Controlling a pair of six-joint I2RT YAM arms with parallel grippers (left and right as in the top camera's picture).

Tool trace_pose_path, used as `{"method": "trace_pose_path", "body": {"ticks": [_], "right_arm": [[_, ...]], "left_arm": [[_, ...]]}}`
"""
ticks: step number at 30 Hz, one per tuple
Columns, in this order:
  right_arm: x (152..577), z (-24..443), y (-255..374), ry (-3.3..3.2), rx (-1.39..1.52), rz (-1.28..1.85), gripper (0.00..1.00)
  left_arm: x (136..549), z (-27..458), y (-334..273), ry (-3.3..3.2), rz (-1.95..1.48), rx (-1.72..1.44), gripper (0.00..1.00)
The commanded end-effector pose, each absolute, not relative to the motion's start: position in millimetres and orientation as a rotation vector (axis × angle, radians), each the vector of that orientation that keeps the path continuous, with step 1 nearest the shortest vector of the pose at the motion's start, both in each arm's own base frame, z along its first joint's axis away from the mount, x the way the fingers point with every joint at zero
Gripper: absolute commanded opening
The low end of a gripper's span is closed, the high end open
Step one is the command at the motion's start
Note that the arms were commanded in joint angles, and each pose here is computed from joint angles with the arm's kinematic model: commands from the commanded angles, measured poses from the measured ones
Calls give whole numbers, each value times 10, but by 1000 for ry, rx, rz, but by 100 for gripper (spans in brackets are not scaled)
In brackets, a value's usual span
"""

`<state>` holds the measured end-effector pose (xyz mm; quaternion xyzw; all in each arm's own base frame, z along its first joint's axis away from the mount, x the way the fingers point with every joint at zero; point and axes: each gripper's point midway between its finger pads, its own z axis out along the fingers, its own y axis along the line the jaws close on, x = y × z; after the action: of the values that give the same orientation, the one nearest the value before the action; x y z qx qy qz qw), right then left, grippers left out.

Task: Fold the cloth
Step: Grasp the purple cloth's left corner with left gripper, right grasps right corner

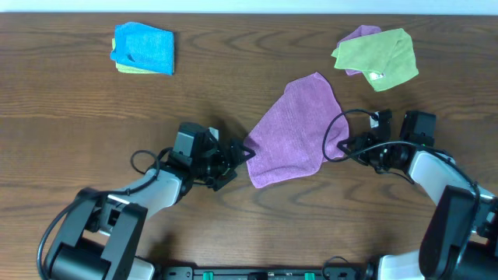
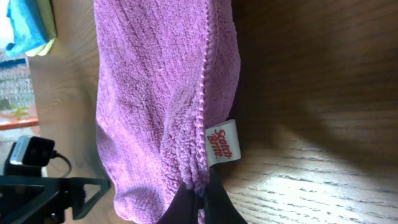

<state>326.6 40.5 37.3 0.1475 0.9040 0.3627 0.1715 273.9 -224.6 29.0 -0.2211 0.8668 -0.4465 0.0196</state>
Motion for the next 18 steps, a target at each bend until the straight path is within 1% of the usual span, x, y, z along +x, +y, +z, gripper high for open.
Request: {"method": "trace_pose_path", "body": {"ticks": [1,4,8,9,14,18], "right_arm": [[3249,437,478,2551,414,1080,1],[3250,439,479,2550,414,1081,1],[3250,439,479,2550,414,1081,1],[3250,439,479,2550,413,1081,1],[3250,440,481,2550,413,1083,1],[3248,449,490,2547,410,1092,1]], "left_arm": [[2579,24,-2276,2780,-1330,-795,96],[2517,-7,-2388,2800,-1347,-788,96],[2434,-49,-2497,2828,-1343,-755,100],[2419,-72,-2506,2834,-1328,-751,95],[2413,-153,-2492,2843,-1279,-763,87],[2397,-247,-2475,2861,-1257,-780,74]]}}
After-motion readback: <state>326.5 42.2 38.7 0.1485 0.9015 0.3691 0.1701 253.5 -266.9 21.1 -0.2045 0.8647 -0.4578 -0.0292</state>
